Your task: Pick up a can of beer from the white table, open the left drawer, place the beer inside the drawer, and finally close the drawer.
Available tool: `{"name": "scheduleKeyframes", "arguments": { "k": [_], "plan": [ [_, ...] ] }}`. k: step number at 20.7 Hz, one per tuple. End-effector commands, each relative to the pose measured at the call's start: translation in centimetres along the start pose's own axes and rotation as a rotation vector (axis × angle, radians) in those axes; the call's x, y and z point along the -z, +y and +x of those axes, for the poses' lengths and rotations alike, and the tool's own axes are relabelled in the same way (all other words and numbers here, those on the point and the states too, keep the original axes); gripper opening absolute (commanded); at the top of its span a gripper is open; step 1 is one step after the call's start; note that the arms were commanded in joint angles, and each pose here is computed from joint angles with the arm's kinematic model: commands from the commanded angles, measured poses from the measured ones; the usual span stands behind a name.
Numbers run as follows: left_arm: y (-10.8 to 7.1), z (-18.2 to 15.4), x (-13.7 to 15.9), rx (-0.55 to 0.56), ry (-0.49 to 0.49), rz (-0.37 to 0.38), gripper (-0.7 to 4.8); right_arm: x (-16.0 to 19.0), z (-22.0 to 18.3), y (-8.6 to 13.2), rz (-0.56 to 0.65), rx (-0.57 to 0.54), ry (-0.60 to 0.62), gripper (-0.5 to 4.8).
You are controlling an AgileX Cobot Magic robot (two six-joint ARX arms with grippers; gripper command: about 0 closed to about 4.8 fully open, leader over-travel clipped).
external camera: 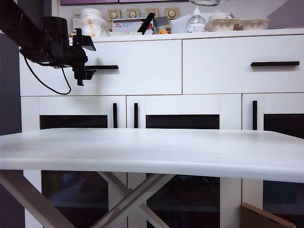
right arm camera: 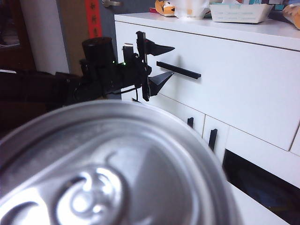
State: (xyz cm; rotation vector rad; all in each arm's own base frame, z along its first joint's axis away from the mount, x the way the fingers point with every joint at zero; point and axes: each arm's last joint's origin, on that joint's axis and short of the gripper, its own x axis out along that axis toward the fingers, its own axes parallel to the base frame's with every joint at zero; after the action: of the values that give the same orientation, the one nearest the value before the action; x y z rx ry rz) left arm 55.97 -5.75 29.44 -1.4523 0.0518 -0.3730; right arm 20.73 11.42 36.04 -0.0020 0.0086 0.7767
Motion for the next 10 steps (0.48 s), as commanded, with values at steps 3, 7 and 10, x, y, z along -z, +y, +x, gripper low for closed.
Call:
{"name": "scheduleKeyframes", "arguments": {
  "k": [3, 7, 10],
  "plan": [
    [0.3, 0.14, 0.12, -0.023, 0.007, 0.03, 3.55, -1.23, -0.29, 0.11, -0.029, -0.002, -0.08, 0.53],
    [0.36, 0.14, 0.06, -0.03, -0.015, 0.029, 3.55, -1.23, -0.29, 0.12, -0.029, -0.003, -0.08, 0.53],
    [0.89, 0.24, 0.1, -0.036, -0.01, 0.019, 3.54, -1.21, -0.28, 0.12, -0.029, -0.003, -0.08, 0.53]
  ]
}}
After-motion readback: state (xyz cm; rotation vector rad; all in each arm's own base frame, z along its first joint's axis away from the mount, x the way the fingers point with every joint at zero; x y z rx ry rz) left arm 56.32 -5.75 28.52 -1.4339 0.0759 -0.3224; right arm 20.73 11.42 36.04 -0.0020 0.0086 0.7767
